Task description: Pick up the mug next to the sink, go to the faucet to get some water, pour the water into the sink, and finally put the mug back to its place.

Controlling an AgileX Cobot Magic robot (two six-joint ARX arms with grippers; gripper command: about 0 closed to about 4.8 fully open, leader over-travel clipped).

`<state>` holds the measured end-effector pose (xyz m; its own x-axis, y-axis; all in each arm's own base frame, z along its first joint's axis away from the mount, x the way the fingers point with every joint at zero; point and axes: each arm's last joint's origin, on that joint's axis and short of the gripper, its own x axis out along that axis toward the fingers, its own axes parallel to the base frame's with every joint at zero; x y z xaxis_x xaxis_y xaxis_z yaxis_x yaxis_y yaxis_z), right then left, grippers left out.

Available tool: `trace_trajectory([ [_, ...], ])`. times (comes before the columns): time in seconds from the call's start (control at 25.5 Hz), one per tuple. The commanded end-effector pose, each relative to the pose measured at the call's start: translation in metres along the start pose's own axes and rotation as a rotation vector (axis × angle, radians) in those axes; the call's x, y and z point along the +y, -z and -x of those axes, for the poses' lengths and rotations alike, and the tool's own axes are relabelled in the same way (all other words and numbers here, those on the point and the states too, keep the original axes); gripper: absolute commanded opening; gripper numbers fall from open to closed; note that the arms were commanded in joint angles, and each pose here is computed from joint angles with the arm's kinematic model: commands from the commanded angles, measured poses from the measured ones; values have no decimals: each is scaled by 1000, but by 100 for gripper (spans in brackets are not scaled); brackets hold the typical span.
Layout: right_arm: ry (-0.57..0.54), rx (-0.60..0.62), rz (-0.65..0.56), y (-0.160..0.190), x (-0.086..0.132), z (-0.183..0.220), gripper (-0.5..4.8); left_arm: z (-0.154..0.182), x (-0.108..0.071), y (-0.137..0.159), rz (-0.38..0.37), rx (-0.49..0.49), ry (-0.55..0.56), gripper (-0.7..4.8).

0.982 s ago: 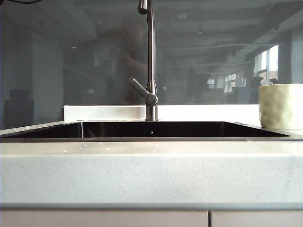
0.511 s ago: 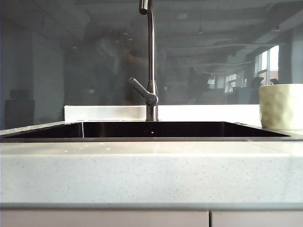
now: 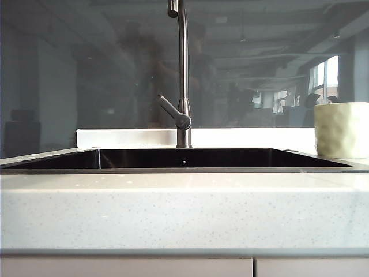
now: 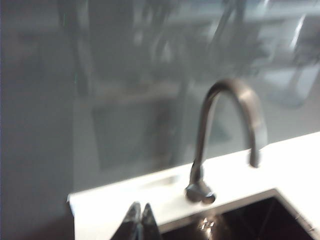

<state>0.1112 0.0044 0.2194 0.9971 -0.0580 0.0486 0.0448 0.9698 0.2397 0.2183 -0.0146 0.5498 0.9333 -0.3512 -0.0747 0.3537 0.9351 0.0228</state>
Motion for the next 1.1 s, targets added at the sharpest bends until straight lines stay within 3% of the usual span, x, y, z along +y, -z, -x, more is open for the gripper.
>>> trace_trajectory([
  [0.04, -1, -26, -2, -4, 1, 0, -6, 26, -9, 6, -14, -60, -12, -3],
  [0.16, -2, -26, -2, -4, 1, 0, -5, 64, -21, 37, -15, -76, -128, -3],
  [0.47, -5, -25, -2, -4, 1, 0, -5, 103, -34, 135, -19, -132, -295, -3],
  [0.67, -1, -25, -2, -4, 1, 0, -5, 113, -41, 210, -24, -162, -302, -3],
  [0.75, -1, -25, -2, -4, 1, 0, -5, 117, -45, 257, 18, -197, -298, -3],
  [0.86, -2, -25, -2, -4, 1, 0, -5, 116, -47, 300, 74, -206, -289, -3],
  [1.1, -1, -22, -2, -4, 1, 0, -5, 98, -45, 353, 93, -222, -261, -3],
])
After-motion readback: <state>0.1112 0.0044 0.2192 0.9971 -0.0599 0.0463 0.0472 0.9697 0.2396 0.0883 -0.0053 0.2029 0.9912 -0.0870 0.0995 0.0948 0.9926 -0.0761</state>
